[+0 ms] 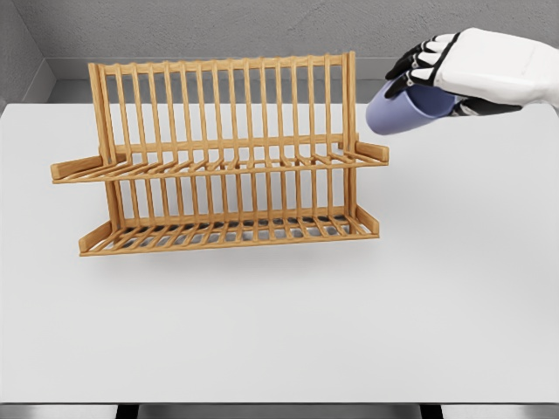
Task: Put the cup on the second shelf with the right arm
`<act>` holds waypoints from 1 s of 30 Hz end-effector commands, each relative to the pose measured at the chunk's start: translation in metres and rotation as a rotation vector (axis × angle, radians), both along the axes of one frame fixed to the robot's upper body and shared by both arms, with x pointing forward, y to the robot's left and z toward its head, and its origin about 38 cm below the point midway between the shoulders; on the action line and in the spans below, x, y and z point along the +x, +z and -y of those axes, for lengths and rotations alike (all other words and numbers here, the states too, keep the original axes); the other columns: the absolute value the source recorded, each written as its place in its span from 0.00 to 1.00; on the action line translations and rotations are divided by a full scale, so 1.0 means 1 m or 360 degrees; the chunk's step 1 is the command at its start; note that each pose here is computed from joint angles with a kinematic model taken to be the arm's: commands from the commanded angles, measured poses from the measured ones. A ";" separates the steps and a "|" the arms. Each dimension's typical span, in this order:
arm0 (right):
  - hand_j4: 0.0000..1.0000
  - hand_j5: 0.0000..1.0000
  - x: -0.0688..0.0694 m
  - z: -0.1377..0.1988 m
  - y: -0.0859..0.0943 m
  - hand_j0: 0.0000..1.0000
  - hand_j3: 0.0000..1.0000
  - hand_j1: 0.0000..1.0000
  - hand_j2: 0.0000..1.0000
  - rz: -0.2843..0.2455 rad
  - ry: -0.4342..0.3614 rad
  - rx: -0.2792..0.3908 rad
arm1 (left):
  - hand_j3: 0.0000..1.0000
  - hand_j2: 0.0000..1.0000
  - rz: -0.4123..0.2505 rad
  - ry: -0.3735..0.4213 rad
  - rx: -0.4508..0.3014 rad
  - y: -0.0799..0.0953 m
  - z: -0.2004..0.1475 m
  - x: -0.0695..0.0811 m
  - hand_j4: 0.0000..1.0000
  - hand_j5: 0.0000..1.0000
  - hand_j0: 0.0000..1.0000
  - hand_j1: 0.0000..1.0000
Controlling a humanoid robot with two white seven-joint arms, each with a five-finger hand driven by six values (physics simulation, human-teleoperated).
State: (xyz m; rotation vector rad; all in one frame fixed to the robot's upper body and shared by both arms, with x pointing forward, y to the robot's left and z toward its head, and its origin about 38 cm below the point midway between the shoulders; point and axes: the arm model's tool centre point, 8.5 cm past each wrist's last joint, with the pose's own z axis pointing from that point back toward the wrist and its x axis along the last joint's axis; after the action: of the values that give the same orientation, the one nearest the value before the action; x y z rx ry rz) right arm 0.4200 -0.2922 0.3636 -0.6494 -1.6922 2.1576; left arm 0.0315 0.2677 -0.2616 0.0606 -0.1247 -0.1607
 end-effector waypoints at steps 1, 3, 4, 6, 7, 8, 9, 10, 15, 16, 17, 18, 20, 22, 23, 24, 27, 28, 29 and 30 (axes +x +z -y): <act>0.65 0.65 0.000 -0.006 -0.005 0.65 0.65 0.65 0.65 -0.0025 0.0024 0.0008 | 1.00 1.00 0.0000 0.0000 0.0000 0.000 0.000 0.000 1.00 1.00 1.00 1.00; 0.65 0.65 0.001 -0.009 -0.004 0.65 0.65 0.65 0.65 -0.0024 0.0032 0.0001 | 1.00 1.00 0.0000 0.0000 0.0000 0.000 0.000 0.000 1.00 1.00 1.00 1.00; 0.65 0.65 0.000 -0.013 -0.003 0.65 0.65 0.65 0.65 -0.0017 0.0050 0.0010 | 1.00 1.00 0.0000 0.0000 0.0000 0.000 0.000 0.000 1.00 1.00 1.00 1.00; 0.65 0.65 -0.001 -0.022 -0.005 0.65 0.65 0.65 0.65 -0.0022 0.0089 -0.0003 | 1.00 1.00 0.0000 0.0000 0.0000 0.000 0.000 0.000 1.00 1.00 1.00 1.00; 0.65 0.65 -0.002 -0.026 -0.006 0.65 0.65 0.65 0.65 -0.0023 0.0110 -0.0006 | 1.00 1.00 0.0000 0.0000 0.0000 0.000 0.000 0.000 1.00 1.00 1.00 1.00; 0.65 0.65 -0.001 -0.028 -0.007 0.65 0.65 0.65 0.65 -0.0027 0.0117 -0.0007 | 1.00 1.00 0.0000 0.0000 0.0000 0.000 0.000 0.000 1.00 1.00 1.00 1.00; 0.65 0.65 -0.002 -0.029 -0.007 0.65 0.65 0.65 0.65 -0.0027 0.0122 -0.0011 | 1.00 1.00 -0.0002 0.0001 0.0000 0.000 0.000 0.000 1.00 1.00 1.00 1.00; 0.65 0.65 -0.002 -0.032 -0.008 0.65 0.65 0.65 0.65 -0.0029 0.0135 -0.0013 | 1.00 1.00 0.0000 0.0000 0.0000 0.000 0.000 0.000 1.00 1.00 1.00 1.00; 0.65 0.65 -0.001 -0.042 -0.013 0.65 0.65 0.65 0.65 -0.0051 0.0170 -0.0026 | 1.00 1.00 0.0000 0.0000 0.0000 0.000 0.000 0.000 1.00 1.00 1.00 1.00; 0.65 0.65 -0.001 -0.043 -0.015 0.65 0.65 0.65 0.65 -0.0059 0.0176 -0.0029 | 1.00 1.00 0.0000 0.0000 0.0000 0.000 0.000 0.000 1.00 1.00 1.00 1.00; 0.65 0.65 -0.001 -0.043 -0.016 0.65 0.65 0.65 0.65 -0.0062 0.0178 -0.0034 | 1.00 1.00 0.0000 0.0000 0.0000 0.000 0.000 0.000 1.00 1.00 1.00 1.00; 0.65 0.65 -0.001 -0.044 -0.016 0.65 0.65 0.65 0.65 -0.0065 0.0179 -0.0034 | 1.00 1.00 0.0000 0.0000 0.0000 0.000 0.000 0.000 1.00 1.00 1.00 1.00; 0.65 0.65 -0.001 -0.047 -0.016 0.65 0.65 0.65 0.65 -0.0065 0.0192 -0.0034 | 1.00 1.00 0.0000 0.0000 0.0000 0.000 0.000 0.000 1.00 1.00 1.00 1.00; 0.65 0.65 -0.001 -0.050 -0.021 0.65 0.65 0.65 0.65 -0.0081 0.0205 -0.0046 | 1.00 1.00 0.0000 0.0000 0.0000 0.000 0.000 0.000 1.00 1.00 1.00 1.00; 0.65 0.65 -0.001 -0.051 -0.021 0.65 0.65 0.65 0.65 -0.0083 0.0209 -0.0046 | 1.00 1.00 0.0000 0.0000 0.0000 0.000 0.000 0.000 1.00 1.00 1.00 1.00; 0.65 0.65 -0.001 -0.055 -0.020 0.65 0.65 0.65 0.65 -0.0078 0.0224 -0.0038 | 1.00 1.00 0.0000 0.0000 0.0000 0.000 0.000 0.000 1.00 1.00 1.00 1.00; 0.65 0.65 0.000 -0.064 -0.024 0.65 0.65 0.65 0.65 -0.0096 0.0247 -0.0050 | 1.00 1.00 0.0000 0.0000 0.0000 0.000 0.000 0.000 1.00 1.00 1.00 1.00; 0.65 0.65 0.001 -0.066 -0.025 0.65 0.65 0.65 0.65 -0.0102 0.0248 -0.0049 | 1.00 1.00 0.0000 0.0000 0.0000 0.000 0.000 0.000 1.00 1.00 1.00 1.00; 0.65 0.65 0.001 -0.069 -0.027 0.65 0.65 0.65 0.65 -0.0108 0.0258 -0.0049 | 1.00 1.00 0.0000 0.0000 0.0000 0.000 0.000 0.000 1.00 1.00 1.00 1.00; 0.66 0.66 0.001 -0.070 -0.028 0.66 0.66 0.66 0.66 -0.0114 0.0261 -0.0052 | 1.00 1.00 0.0000 0.0000 0.0000 0.000 0.000 0.000 1.00 1.00 1.00 1.00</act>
State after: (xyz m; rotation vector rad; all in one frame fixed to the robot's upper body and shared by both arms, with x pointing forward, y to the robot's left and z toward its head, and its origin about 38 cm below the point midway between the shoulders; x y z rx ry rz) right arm 0.4209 -0.2266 0.3404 -0.4781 -1.7356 2.2892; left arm 0.0314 0.2677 -0.2616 0.0606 -0.1244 -0.1606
